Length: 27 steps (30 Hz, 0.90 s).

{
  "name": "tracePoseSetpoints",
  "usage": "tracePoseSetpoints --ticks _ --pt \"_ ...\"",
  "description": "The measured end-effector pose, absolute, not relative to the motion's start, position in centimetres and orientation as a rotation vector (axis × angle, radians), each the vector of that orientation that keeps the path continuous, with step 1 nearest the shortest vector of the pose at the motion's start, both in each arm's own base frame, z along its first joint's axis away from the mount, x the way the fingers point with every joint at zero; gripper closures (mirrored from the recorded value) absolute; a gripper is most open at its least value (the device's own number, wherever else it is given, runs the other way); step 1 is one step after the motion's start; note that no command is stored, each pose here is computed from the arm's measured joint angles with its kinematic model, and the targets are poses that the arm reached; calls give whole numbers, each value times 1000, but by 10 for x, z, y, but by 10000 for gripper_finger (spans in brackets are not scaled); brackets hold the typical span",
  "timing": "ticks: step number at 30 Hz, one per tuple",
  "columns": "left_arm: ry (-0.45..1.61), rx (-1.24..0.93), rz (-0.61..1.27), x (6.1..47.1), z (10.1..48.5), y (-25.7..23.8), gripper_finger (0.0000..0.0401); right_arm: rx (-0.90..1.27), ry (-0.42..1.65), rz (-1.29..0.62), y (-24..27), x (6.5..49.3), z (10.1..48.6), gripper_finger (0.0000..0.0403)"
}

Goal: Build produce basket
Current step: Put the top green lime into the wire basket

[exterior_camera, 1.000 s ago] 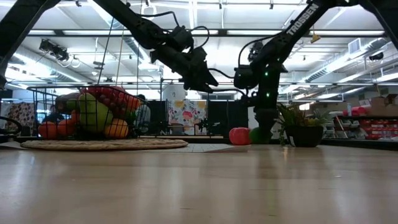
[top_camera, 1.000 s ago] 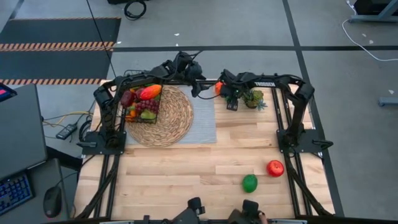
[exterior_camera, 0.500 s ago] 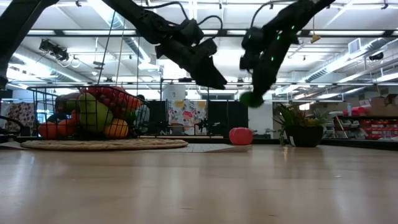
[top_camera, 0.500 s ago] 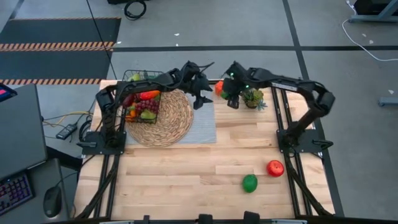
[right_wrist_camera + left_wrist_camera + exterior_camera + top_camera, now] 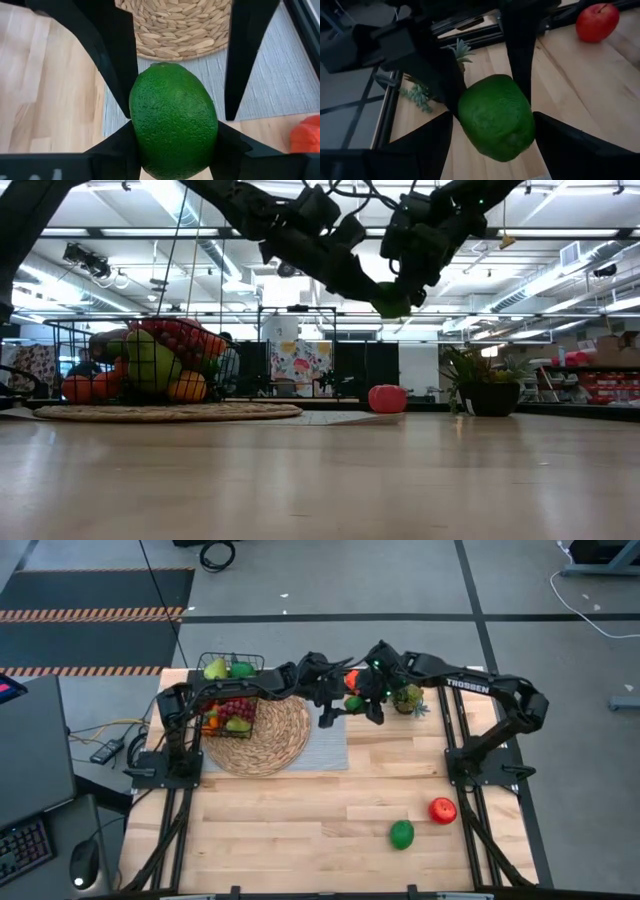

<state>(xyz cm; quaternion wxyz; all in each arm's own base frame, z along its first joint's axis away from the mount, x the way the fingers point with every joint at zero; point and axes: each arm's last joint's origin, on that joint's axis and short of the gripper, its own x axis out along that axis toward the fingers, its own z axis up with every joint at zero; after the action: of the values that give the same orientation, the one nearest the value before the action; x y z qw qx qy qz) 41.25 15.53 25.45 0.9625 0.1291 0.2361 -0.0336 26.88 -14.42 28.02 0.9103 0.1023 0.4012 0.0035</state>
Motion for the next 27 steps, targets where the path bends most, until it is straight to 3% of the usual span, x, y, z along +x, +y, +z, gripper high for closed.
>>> tracePoseSetpoints --ticks 4,12,21,27 --pt "478 299 -98 416 255 144 124 209 808 9 -141 273 281 211" --pt "517 389 -13 421 255 130 131 227 796 -1 -140 274 281 215" --pt "527 413 9 422 254 130 203 206 838 -33 -141 272 280 194" --pt "559 466 54 421 254 134 212 142 854 -42 -143 266 283 185"
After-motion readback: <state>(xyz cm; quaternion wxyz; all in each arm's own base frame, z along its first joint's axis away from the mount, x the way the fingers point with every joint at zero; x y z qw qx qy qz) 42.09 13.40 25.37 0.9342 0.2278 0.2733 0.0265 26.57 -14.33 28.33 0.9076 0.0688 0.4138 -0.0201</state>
